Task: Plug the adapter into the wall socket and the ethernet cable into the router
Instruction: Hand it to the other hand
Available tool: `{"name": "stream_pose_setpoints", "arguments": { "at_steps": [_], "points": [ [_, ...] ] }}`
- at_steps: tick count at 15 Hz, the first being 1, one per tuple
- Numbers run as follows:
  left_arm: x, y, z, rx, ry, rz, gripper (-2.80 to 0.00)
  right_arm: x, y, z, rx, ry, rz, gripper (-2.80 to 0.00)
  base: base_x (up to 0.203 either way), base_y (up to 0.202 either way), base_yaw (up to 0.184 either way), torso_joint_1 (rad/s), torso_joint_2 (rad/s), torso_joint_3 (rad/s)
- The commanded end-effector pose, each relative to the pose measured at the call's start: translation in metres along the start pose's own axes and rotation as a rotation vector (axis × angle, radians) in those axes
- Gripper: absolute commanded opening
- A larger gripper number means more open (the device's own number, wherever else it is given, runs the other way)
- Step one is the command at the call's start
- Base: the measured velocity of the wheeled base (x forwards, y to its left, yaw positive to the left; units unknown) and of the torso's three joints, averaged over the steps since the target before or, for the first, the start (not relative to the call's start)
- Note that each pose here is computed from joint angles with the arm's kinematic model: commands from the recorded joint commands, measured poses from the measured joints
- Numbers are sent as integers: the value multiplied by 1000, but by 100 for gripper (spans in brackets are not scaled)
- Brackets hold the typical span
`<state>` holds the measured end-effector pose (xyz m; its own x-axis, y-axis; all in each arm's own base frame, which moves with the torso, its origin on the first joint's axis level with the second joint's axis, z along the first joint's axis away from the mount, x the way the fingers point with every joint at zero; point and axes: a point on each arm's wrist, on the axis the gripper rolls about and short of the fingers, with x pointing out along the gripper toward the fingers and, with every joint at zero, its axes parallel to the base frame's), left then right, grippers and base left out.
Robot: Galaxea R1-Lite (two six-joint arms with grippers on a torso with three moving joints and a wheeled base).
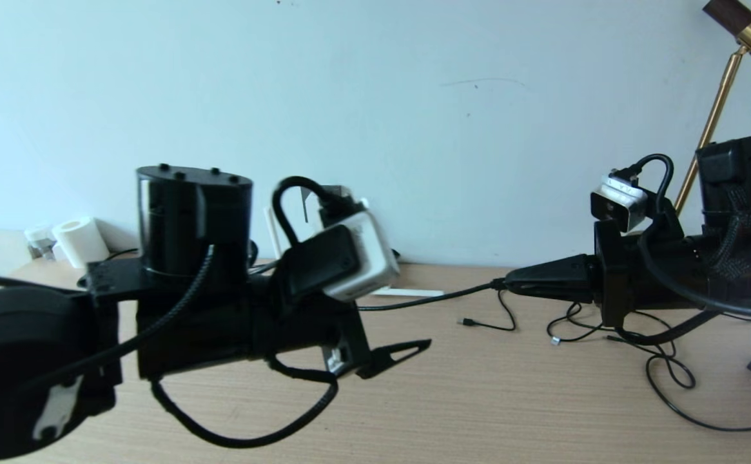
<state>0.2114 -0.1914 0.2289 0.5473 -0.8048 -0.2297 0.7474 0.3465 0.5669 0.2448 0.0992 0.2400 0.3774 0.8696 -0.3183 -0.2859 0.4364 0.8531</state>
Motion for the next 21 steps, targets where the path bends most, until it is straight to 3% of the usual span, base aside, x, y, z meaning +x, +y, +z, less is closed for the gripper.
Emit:
{"name": "stream_pose_setpoints", "arguments": {
  "at_steps": [1, 3, 8, 11, 14, 16, 18, 21],
  "points": [
    [-29, 19, -7, -47, -128, 204, 0, 3, 3, 9, 127, 32, 45, -280, 0, 0, 0, 0, 0, 0],
    [-36, 29, -16, -107, -214, 311, 0, 15, -4, 18, 232, 67, 52, -280, 0, 0, 0, 0, 0, 0],
    [-6, 33, -36, -79, -317, 267, 0, 28, -6, 33, 384, 154, 66, -280, 0, 0, 0, 0, 0, 0],
    [2, 29, -47, -86, -307, 235, 0, 28, 9, 47, 417, 152, 103, -280, 0, 0, 0, 0, 0, 0],
    [3, 27, -44, -84, -339, 229, 0, 38, 8, 51, 451, 190, 104, -280, 0, 0, 0, 0, 0, 0],
    [6, 26, -47, -101, -359, 232, 0, 40, 6, 52, 454, 191, 101, -280, 0, 0, 0, 0, 0, 0],
    [6, 28, -45, -162, -385, 231, 0, 39, 7, 52, 452, 191, 103, -280, 0, 0, 0, 0, 0, 0],
    [9, 23, -51, -175, -372, 220, 0, 38, 9, 53, 450, 189, 106, -280, 0, 0, 0, 0, 0, 0]
  ]
}}
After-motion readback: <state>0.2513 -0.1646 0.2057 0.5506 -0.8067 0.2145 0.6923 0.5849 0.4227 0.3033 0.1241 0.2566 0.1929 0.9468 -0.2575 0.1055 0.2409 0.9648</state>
